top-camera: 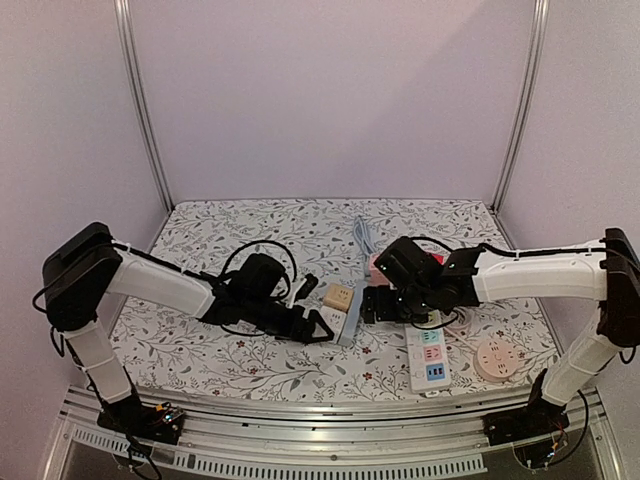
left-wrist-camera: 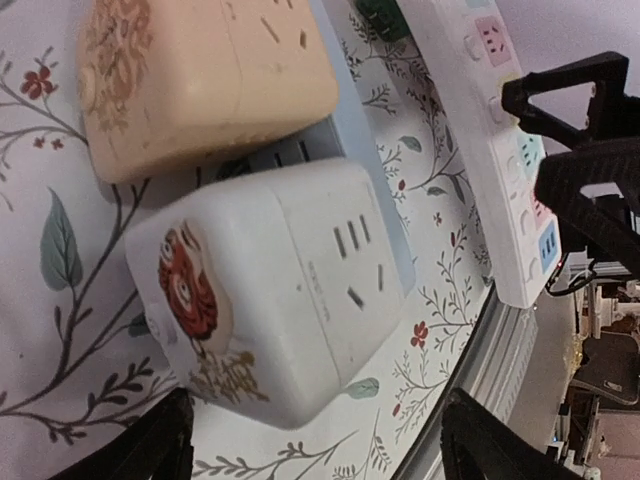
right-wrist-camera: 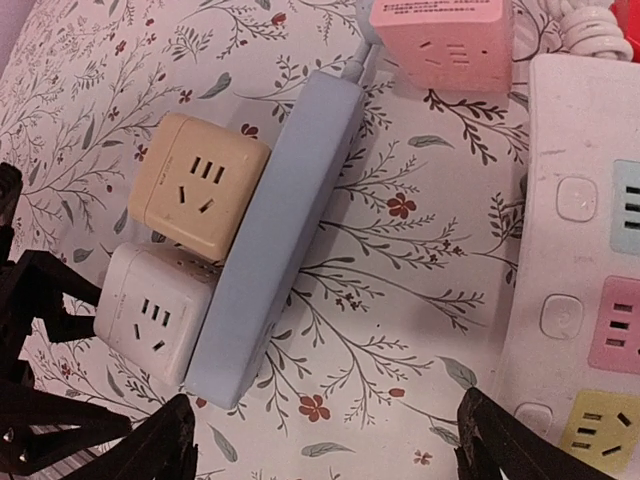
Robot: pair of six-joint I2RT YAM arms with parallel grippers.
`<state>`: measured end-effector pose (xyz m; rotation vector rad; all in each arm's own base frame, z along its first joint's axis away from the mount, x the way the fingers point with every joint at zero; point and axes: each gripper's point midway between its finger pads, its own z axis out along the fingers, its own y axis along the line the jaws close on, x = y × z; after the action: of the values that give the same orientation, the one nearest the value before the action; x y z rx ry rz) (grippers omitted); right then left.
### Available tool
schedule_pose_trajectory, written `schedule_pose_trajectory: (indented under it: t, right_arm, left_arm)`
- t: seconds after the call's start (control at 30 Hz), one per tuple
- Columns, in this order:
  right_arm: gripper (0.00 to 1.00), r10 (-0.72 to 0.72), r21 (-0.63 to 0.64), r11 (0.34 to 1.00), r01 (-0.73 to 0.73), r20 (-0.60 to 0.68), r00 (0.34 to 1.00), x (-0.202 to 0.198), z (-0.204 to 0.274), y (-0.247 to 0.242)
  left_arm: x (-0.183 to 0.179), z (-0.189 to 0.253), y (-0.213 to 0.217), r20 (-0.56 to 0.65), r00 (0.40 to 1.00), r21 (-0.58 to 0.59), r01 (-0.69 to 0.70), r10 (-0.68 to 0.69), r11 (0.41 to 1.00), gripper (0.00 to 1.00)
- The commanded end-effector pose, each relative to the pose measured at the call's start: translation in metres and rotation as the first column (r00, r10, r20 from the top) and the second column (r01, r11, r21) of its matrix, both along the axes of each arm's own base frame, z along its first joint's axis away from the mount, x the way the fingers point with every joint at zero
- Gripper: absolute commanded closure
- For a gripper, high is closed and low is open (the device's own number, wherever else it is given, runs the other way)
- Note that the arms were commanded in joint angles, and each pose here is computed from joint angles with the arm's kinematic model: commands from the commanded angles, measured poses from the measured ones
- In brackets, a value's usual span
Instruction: Pull the plug off the socket
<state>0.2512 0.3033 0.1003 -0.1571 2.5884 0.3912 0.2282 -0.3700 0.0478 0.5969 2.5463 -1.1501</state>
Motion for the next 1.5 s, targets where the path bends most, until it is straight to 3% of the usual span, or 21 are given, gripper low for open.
schedule_pose_trajectory:
  t: [0.0,0.27,0.77,1.3,1.47]
  right_arm:
    - [0.15,0.016,0.102,0.995,-0.013,-0.035,0.999,-0.001,-0.003,0.034]
    - [0.30,-0.011,0.087,0.996,0.015,-0.045,0.999,0.010,-0.023,0.048]
    - [0.37,-0.153,0.059,0.986,0.155,-0.037,0.988,0.029,-0.037,0.042]
    - [0.47,-0.180,0.017,0.983,0.183,-0.103,0.978,0.040,-0.070,0.041]
    - [0.71,-0.155,0.052,0.985,0.162,-0.123,0.980,0.039,-0.072,0.049]
  left_arm:
    - [-0.011,0.027,0.004,0.045,0.997,-0.060,-0.065,0.068,0.996,0.16]
    - [-0.012,0.061,0.041,0.097,0.977,-0.067,-0.182,0.188,0.981,0.14]
    - [-0.019,0.056,0.065,0.077,0.963,-0.059,-0.256,0.260,0.965,0.12]
    - [-0.020,0.056,0.071,0.086,0.959,-0.049,-0.266,0.269,0.963,0.12]
    - [-0.018,0.059,0.069,0.088,0.956,-0.066,-0.275,0.280,0.959,0.12]
